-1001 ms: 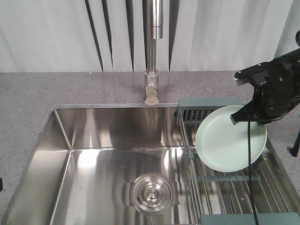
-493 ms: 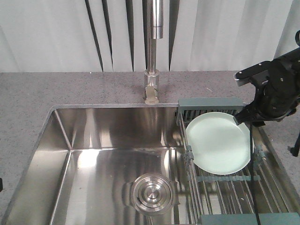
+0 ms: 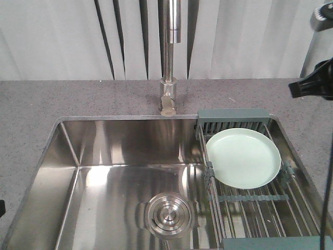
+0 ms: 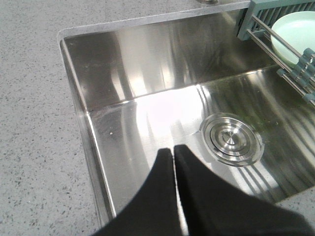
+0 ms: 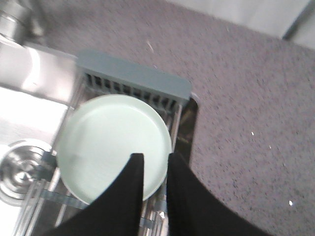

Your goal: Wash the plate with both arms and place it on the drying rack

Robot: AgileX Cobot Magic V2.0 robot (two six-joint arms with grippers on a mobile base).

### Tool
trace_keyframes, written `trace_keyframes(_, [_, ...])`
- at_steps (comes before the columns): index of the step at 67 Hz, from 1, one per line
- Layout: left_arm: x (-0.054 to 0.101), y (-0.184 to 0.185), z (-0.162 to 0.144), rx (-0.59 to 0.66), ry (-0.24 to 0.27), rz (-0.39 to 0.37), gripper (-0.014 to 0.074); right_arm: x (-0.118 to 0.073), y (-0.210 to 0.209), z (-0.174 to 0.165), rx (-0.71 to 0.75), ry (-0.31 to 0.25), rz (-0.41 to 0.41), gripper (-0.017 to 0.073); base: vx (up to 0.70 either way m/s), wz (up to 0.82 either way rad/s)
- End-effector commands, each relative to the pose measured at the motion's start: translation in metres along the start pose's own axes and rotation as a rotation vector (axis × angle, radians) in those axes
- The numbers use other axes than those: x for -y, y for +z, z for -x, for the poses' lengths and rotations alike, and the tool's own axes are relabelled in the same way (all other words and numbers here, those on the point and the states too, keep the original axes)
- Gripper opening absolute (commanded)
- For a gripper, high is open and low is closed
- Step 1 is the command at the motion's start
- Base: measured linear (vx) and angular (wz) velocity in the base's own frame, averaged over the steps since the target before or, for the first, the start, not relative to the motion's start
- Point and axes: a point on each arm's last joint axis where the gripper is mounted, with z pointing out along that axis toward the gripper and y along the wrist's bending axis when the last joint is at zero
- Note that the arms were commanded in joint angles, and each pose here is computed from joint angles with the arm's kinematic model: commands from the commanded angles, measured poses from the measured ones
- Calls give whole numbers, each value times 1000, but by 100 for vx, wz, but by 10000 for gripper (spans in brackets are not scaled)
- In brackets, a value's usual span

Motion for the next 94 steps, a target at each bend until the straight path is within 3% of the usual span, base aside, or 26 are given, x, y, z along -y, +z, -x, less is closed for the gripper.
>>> trace_keyframes(1, [1, -4, 14, 90, -27, 1, -8, -6, -61, 5, 228, -31, 43, -17, 0, 0])
trace_keyframes(10, [1, -4, 14, 90, -27, 1, -8, -16, -109, -23, 376, -45, 59, -8, 0, 0])
trace_keyframes(18, [1, -4, 14, 90, -28, 1, -8, -25, -124, -68, 437, -35, 57, -8, 0, 0])
trace_keyframes(35, [1, -4, 14, 87, -32, 0, -6, -42, -101, -156, 479, 6, 67, -7, 0, 0])
trace_keyframes(49, [1, -4, 14, 87, -32, 0, -6, -51, -72, -200, 469, 24, 69, -7, 0, 0])
trace_keyframes(64, [1, -4, 14, 93, -32, 2, -6, -53, -63, -214, 446, 15, 69, -7, 0, 0])
trace_keyframes(85, [6, -14, 41, 298, -183, -56, -6, -54, -62, -217, 416, 11, 80, -4, 0, 0])
trace_keyframes(94, [12, -23, 71, 366, -158, -76, -6, -54, -62, -217, 412, 11, 82, -4, 0, 0])
